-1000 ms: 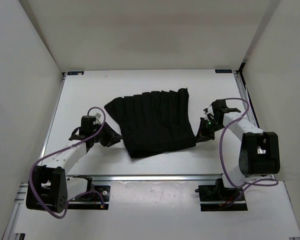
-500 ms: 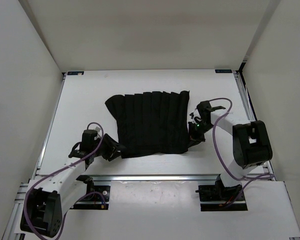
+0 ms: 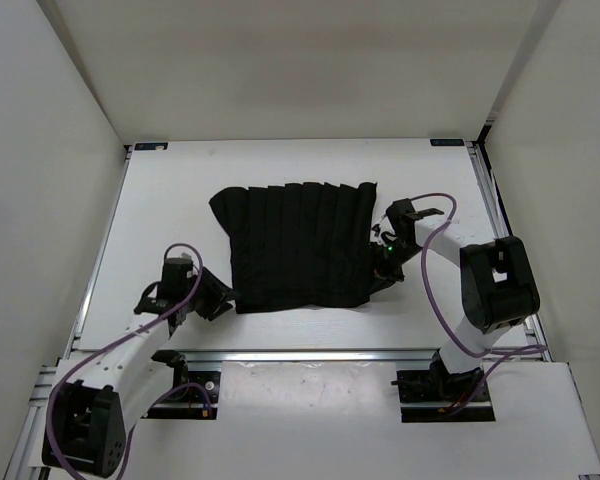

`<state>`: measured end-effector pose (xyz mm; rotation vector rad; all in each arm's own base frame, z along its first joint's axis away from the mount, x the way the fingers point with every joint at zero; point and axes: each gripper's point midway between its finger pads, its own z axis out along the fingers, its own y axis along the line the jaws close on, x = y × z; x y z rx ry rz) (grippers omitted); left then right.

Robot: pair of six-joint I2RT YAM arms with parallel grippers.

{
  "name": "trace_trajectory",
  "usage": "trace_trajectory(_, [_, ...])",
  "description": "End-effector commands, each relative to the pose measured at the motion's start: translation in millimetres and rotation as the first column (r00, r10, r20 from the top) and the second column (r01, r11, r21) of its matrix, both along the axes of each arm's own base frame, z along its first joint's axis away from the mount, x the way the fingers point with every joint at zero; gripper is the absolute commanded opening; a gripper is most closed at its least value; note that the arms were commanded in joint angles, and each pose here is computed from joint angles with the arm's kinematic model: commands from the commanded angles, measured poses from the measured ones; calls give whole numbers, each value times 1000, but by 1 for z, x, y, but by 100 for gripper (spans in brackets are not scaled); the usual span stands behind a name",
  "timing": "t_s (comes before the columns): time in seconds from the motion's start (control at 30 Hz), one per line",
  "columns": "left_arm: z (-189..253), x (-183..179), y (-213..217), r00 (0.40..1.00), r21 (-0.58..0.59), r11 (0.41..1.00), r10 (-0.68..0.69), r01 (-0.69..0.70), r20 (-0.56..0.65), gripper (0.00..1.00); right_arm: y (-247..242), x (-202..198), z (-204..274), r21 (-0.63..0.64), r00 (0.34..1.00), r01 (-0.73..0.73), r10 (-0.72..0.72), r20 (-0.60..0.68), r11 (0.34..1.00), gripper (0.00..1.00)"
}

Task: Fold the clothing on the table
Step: Fold the skirt

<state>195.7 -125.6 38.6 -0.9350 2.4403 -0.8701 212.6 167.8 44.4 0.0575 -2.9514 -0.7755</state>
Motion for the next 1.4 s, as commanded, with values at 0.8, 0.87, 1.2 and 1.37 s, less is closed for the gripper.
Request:
trace_trajectory(0.8, [-17,23,-18,991,131,983,-132,130,8,0,-20,3,3,2,998,62,-62,-15,998,30])
trace_trajectory(0.87, [-13,26,-16,990,150,980,-138,134,19,0,-27,4,5,-9,996,87,-87,0,996,43])
trace_trajectory(1.2, [-16,18,-16,988,148,977,-153,152,-7,0,-28,0,-14,-32,993,113,-112,19,993,51])
trace_trajectory(1.37, [-15,17,-16,987,150,976,-161,160,-4,0,-21,-7,-38,-2,991,134,-134,11,991,41])
